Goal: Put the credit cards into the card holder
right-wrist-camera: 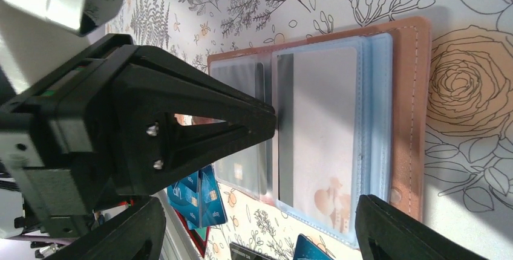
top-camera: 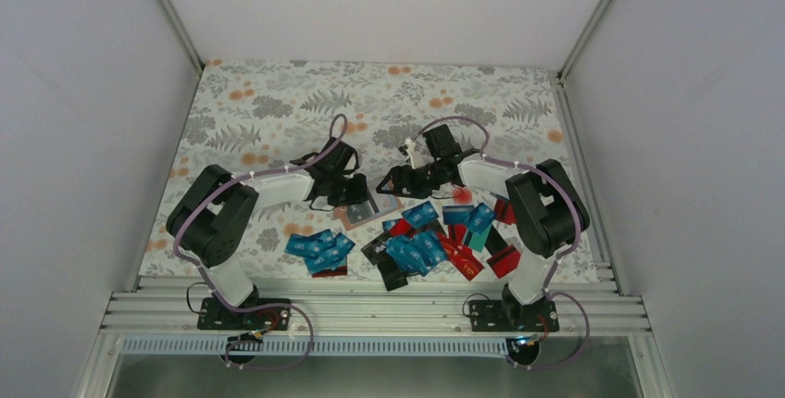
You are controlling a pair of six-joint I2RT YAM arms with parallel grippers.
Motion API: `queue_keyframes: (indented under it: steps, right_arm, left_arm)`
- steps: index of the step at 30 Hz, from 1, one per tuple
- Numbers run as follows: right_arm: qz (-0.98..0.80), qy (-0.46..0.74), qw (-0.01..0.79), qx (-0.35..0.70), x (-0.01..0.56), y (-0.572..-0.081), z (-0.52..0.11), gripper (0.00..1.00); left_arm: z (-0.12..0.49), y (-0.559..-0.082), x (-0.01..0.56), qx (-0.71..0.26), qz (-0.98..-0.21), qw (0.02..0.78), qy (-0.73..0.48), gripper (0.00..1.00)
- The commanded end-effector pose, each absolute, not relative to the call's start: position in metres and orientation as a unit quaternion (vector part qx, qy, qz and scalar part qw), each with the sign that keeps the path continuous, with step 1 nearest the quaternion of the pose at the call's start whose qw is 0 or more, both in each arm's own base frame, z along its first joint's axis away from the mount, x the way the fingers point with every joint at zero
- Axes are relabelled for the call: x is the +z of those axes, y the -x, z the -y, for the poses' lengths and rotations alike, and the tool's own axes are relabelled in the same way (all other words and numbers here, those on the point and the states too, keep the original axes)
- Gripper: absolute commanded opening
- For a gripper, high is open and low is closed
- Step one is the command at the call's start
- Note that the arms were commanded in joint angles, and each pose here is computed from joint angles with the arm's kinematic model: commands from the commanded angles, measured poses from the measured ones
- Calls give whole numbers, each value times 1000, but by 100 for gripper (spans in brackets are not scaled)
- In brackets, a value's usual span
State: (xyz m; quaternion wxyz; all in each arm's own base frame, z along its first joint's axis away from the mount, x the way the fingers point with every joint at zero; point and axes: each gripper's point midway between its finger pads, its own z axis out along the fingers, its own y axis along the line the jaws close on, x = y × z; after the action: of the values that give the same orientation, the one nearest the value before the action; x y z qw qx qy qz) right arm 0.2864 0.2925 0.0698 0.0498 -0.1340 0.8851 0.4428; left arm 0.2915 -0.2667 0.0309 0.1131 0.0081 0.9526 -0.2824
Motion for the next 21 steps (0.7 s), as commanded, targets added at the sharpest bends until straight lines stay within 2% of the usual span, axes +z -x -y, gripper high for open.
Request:
queue_keyframes:
  steps: [1, 21]
  right_arm:
    - [-877, 151, 62, 452, 76, -293, -299, 80]
    - [-884, 148, 42, 441, 57, -292, -300, 80]
  left_arm:
    - [274, -298, 27, -285, -951, 117, -20, 2]
    - [268, -289, -2, -261, -961, 92, -13, 2]
